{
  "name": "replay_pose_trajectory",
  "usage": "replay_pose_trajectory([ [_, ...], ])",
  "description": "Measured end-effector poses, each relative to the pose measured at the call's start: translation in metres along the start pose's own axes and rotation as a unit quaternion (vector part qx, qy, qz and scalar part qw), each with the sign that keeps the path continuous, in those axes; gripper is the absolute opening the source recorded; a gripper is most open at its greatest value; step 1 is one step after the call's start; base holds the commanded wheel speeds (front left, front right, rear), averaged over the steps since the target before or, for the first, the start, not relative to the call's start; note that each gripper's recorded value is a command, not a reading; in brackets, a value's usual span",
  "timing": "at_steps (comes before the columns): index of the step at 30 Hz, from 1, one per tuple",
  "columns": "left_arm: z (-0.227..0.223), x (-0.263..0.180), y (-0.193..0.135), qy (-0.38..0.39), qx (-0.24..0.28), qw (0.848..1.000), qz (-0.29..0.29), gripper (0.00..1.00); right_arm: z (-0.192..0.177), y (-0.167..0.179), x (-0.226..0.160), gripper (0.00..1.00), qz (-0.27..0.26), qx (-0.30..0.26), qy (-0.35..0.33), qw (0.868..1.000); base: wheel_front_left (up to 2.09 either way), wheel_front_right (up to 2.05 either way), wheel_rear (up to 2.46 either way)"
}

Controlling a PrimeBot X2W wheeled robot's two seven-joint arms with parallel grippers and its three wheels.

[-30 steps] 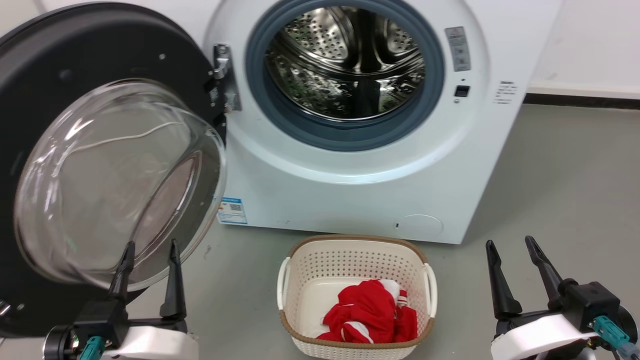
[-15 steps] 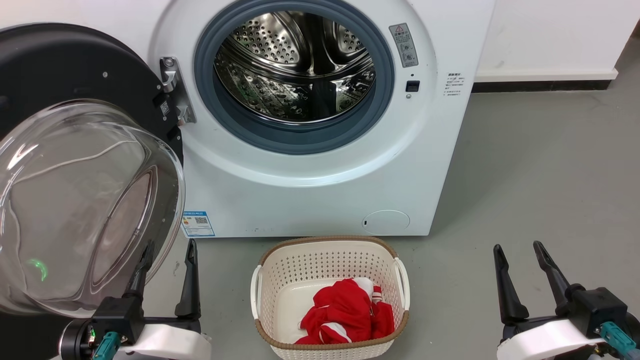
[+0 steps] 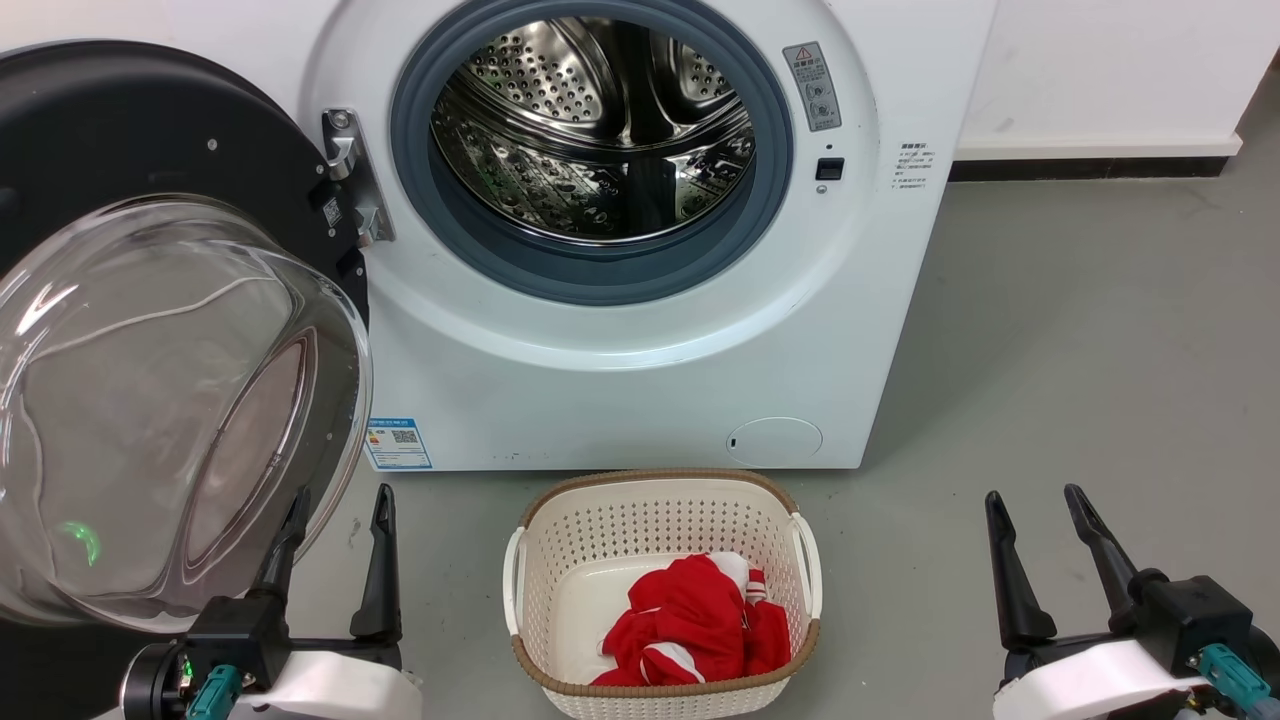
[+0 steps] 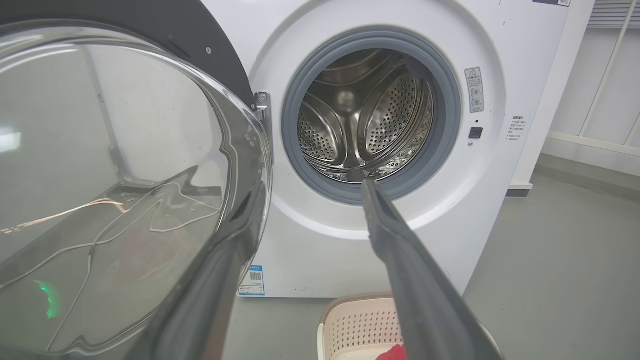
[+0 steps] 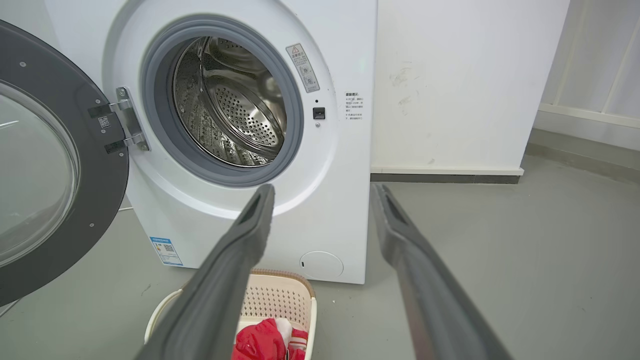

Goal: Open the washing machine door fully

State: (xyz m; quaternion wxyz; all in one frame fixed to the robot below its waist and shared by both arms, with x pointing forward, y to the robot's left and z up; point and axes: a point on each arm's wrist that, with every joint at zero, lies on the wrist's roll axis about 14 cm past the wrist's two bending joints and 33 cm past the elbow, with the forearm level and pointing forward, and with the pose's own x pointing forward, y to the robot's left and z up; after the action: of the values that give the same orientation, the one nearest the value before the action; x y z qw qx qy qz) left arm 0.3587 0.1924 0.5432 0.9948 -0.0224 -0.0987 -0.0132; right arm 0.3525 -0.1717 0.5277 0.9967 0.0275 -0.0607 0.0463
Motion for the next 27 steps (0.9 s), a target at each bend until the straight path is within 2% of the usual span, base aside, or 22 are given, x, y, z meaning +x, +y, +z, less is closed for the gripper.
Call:
replay_pose_trajectory([
  [9,-0.001,0.001,-0.002,0.001,0.001,1.0,-0.005,1.0,-0.002,-0.001,-0.001,1.0,-0.002,0.003,0.002,1.0,0.0,0.0,0.0],
  [10,-0.004,0.0,-0.002,0.006,0.0,1.0,-0.004,0.0,-0.005,-0.001,-0.002,0.0,-0.003,0.004,0.007,1.0,0.0,0.0,0.0],
  [14,-0.025,-0.01,-0.001,0.043,-0.011,0.999,0.003,0.0,-0.023,-0.003,-0.01,0.0,-0.007,0.01,0.037,0.999,0.0,0.0,0.0],
  [15,-0.03,-0.011,0.004,0.056,-0.037,0.998,0.015,0.0,-0.025,-0.005,-0.011,0.0,-0.015,0.04,0.041,0.998,0.0,0.0,0.0],
  [27,-0.036,-0.009,0.01,0.067,-0.15,0.985,0.044,0.0,-0.031,-0.013,-0.009,0.0,-0.045,0.155,0.051,0.986,0.0,0.0,0.0],
])
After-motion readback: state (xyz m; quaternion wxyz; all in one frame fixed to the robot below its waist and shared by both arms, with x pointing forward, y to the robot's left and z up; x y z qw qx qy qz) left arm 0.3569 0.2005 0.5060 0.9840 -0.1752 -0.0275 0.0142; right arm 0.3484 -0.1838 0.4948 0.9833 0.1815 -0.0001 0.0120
